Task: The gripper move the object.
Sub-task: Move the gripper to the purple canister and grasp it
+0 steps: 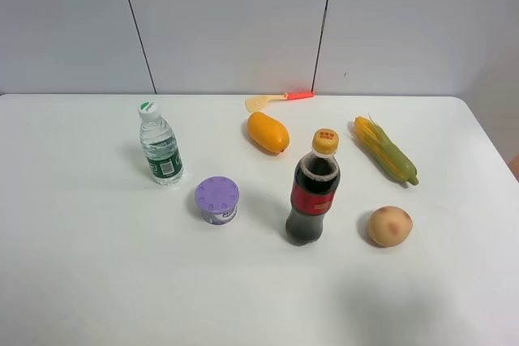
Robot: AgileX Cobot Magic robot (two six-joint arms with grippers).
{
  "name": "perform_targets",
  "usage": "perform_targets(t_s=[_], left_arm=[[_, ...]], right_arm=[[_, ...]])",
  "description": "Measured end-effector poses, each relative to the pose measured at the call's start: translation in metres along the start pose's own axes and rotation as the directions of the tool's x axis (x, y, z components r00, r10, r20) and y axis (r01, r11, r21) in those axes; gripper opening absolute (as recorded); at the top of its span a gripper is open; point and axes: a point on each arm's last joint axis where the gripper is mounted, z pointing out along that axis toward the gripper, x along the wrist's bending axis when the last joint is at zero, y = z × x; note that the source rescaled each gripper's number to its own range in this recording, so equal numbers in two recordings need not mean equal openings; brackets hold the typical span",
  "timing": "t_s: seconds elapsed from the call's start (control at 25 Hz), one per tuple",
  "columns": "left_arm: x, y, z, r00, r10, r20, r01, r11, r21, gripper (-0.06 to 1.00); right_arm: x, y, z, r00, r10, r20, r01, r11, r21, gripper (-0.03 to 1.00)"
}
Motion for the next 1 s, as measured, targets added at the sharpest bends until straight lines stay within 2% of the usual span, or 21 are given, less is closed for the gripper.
perform_targets(t_s=[0.56,0.76,1.0], left_arm=[[0.000,0.002,-0.003,1.000,0.001,-0.002,-0.001,1.000,-0.005,1.00],[-0.004,0.022,-0.027,0.997,-0.034,0.069,0.034,0.999,-0.003,1.00],[-0.010,0.063,-0.024,0.982,-0.062,0.179,0.043,0.993,0.113,1.00]], right_arm=[[0.000,0.000,0.000,1.000,0.000,0.000,0.000,1.000,0.000,1.00],[0.000,0.000,0.000,1.000,0.000,0.000,0.000,1.000,0.000,1.00],[0.000,0.000,0.000,1.000,0.000,0.000,0.000,1.000,0.000,1.00]])
